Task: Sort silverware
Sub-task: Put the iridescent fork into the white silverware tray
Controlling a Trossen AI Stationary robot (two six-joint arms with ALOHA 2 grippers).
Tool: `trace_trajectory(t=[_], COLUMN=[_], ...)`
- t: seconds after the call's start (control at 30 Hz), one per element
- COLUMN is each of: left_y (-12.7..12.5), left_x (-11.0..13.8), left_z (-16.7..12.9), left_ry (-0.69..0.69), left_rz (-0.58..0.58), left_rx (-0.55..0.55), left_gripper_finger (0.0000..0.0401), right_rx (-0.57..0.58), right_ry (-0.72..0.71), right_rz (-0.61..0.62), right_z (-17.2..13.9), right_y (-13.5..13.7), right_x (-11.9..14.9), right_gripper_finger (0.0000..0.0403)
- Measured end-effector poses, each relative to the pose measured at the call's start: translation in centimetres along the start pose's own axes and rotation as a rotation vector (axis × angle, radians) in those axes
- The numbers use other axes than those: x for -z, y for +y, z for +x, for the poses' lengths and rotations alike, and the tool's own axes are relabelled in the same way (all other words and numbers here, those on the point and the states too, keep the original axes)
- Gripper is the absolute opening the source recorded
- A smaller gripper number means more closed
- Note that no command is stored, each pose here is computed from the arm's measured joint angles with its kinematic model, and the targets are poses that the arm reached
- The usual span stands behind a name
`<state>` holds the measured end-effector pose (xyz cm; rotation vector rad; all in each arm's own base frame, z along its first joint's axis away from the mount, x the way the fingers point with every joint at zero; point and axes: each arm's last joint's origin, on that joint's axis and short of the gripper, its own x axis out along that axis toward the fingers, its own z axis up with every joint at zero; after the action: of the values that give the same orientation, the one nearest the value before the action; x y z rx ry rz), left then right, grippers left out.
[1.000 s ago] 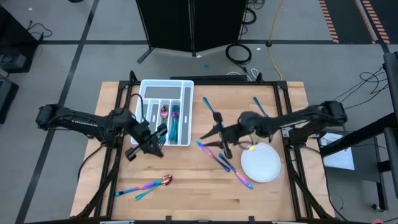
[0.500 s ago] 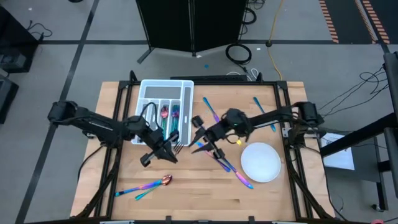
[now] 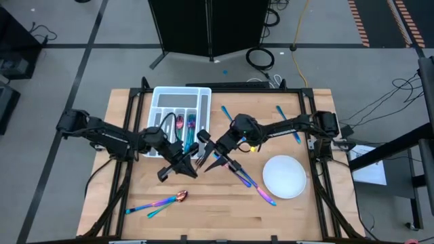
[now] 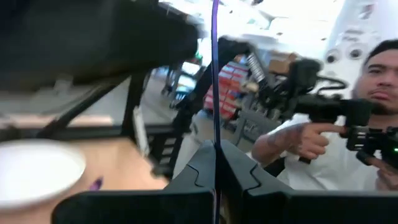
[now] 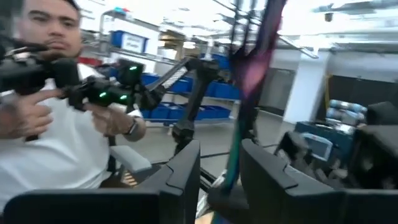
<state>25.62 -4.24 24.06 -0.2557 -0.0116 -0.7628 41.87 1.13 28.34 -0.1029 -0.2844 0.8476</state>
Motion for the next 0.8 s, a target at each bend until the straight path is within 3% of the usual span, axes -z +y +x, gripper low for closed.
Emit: trace_trajectory(t=[0.17, 0.8], left_y=[0.5, 1.9], left_x=[0.8, 0.2], left_z=[-0.2, -1.3], left_ry=[0.073, 0.043], left_rz=[-0.062, -0.099], left_rx=[-0.036, -0.097], left_gripper_finger=[0.0002, 0.0002], right_rx=[0.016, 0.023], right_ry=[0.034, 0.045], right_rz=[0.057, 0.056], right_z=[-0.3, -0.5], right_y=[-0.3, -0.5], right_x=[0.4, 0.6], right_gripper_finger=[0.0096, 0.0096])
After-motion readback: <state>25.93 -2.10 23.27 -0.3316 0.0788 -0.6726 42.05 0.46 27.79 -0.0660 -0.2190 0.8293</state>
